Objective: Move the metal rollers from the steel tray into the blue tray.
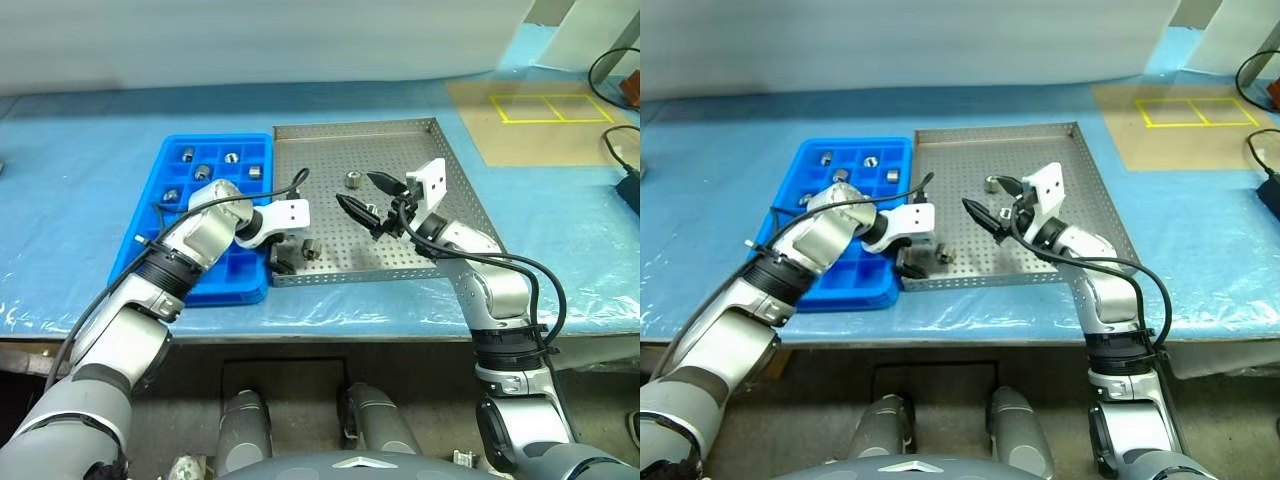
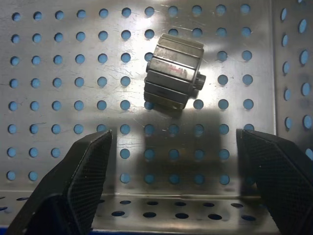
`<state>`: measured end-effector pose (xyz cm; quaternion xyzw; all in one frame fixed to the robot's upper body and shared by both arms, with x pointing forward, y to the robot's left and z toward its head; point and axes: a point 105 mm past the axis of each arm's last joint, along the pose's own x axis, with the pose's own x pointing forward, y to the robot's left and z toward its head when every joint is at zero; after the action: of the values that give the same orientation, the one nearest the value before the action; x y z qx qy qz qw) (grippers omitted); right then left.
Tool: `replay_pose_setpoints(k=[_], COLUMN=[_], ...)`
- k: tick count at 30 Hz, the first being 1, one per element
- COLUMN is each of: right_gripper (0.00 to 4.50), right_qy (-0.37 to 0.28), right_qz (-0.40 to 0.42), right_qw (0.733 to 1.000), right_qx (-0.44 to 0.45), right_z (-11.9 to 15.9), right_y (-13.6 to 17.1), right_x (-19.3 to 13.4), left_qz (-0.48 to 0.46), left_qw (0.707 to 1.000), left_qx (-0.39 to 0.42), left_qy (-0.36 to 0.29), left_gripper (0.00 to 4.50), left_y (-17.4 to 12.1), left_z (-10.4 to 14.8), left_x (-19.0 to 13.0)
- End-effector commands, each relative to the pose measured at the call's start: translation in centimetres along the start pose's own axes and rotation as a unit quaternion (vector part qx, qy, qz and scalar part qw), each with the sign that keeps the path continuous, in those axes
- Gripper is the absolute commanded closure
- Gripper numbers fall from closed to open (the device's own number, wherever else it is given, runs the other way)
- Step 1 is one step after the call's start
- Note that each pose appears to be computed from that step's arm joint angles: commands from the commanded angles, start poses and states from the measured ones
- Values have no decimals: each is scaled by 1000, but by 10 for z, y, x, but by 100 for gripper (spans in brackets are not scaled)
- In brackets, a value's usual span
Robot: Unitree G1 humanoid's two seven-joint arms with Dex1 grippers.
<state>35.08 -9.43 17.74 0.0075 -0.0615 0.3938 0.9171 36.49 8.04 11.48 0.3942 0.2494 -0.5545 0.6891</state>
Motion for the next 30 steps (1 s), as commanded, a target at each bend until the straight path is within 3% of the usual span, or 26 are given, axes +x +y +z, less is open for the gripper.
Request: replay_pose_setpoints(k=[1,12,20,30], right_gripper=[0,0,0,0], right_qy=[-29,-17,-16,-13], right_qz=[10,7,-8,-8], right_qw=[999,1000,1000,1000], right_qx=[-14,-17,-23,-22], right_z=[17,15,14,11], right_y=[4,1,-2,0], right_x=[-2,-10,-13,-11], left_qz=[18,28,4,0], left_qw=[999,996,998,999], left_qx=[-12,-24,-31,-13], left_qy=[-37,-87,-63,-36], left_gripper=[1,1,1,1], left_y=[10,20,12,15], left_z=[12,34,26,13], left_x=[-5,2,13,1])
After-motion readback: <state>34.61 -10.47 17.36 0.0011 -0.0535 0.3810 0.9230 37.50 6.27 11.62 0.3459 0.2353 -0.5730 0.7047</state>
